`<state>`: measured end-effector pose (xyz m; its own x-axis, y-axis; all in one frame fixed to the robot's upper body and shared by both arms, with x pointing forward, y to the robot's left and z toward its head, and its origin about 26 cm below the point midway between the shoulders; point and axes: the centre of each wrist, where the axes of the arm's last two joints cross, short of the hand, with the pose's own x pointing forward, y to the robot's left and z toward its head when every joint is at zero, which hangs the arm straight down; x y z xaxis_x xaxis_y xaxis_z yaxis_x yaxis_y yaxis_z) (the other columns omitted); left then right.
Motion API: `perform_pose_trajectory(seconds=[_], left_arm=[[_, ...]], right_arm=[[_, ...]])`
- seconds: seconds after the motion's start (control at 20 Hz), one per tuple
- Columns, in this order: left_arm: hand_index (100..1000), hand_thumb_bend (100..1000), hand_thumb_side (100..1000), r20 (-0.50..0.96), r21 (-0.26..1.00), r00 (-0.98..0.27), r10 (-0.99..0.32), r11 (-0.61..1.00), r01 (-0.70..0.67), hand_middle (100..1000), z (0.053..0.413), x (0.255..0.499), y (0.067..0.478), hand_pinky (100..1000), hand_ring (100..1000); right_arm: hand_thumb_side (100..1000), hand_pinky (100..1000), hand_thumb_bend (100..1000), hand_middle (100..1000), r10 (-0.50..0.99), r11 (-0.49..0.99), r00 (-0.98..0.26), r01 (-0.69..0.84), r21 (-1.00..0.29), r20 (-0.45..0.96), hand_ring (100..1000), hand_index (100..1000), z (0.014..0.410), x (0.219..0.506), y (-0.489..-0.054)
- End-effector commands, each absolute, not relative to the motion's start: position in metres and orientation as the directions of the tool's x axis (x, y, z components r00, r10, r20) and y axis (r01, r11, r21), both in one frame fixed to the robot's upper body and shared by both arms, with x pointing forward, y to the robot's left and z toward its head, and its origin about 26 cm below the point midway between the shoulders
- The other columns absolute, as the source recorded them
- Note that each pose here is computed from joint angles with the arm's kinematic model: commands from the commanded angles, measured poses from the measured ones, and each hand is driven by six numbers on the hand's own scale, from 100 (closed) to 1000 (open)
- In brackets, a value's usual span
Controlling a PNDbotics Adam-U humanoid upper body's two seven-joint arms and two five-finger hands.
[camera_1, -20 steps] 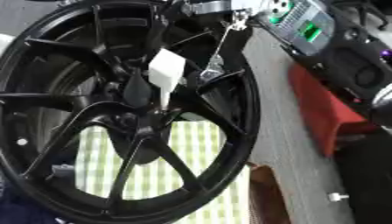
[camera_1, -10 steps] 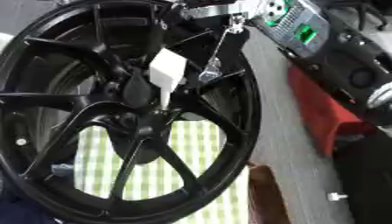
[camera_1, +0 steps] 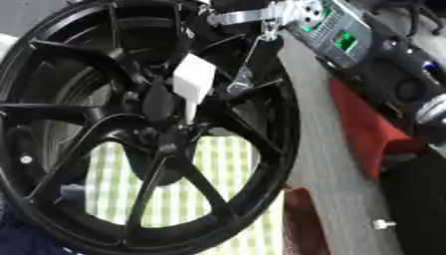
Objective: Pull the pin out of the wheel hub.
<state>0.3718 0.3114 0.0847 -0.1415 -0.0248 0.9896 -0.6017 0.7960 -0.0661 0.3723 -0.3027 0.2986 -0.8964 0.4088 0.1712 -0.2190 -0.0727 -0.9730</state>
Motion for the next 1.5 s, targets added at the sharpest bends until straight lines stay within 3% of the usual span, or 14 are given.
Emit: perform_pose_trajectory(seconds=[0.05,1.05,1.35,1.5], left_arm=[[757,358,708,0.984,-0.077,-0.173,-0.035,0.800,-0.595,538,0.0957,0.3735,0.3117,708,613],[758,364,706,0.985,-0.077,-0.172,-0.033,0.799,-0.596,537,0.0961,0.3739,0.3117,707,610],[758,369,705,0.985,-0.075,-0.168,-0.033,0.799,-0.597,536,0.0957,0.3737,0.3121,707,609],[758,369,704,0.985,-0.074,-0.167,-0.033,0.798,-0.598,536,0.0953,0.3735,0.3124,707,609]], right_arm=[[100,782,442,640,0.290,-0.318,-0.956,-0.131,-0.939,0.035,790,766,0.3098,0.3698,-0.3115],[100,759,417,562,0.309,-0.296,-0.947,-0.179,-0.938,0.083,766,701,0.3045,0.3732,-0.3123],[100,775,467,651,0.298,-0.297,-0.952,-0.159,-0.942,0.067,788,777,0.3088,0.3723,-0.3108],[100,778,465,650,0.285,-0.295,-0.957,-0.142,-0.945,0.055,789,776,0.3126,0.3714,-0.3099]])
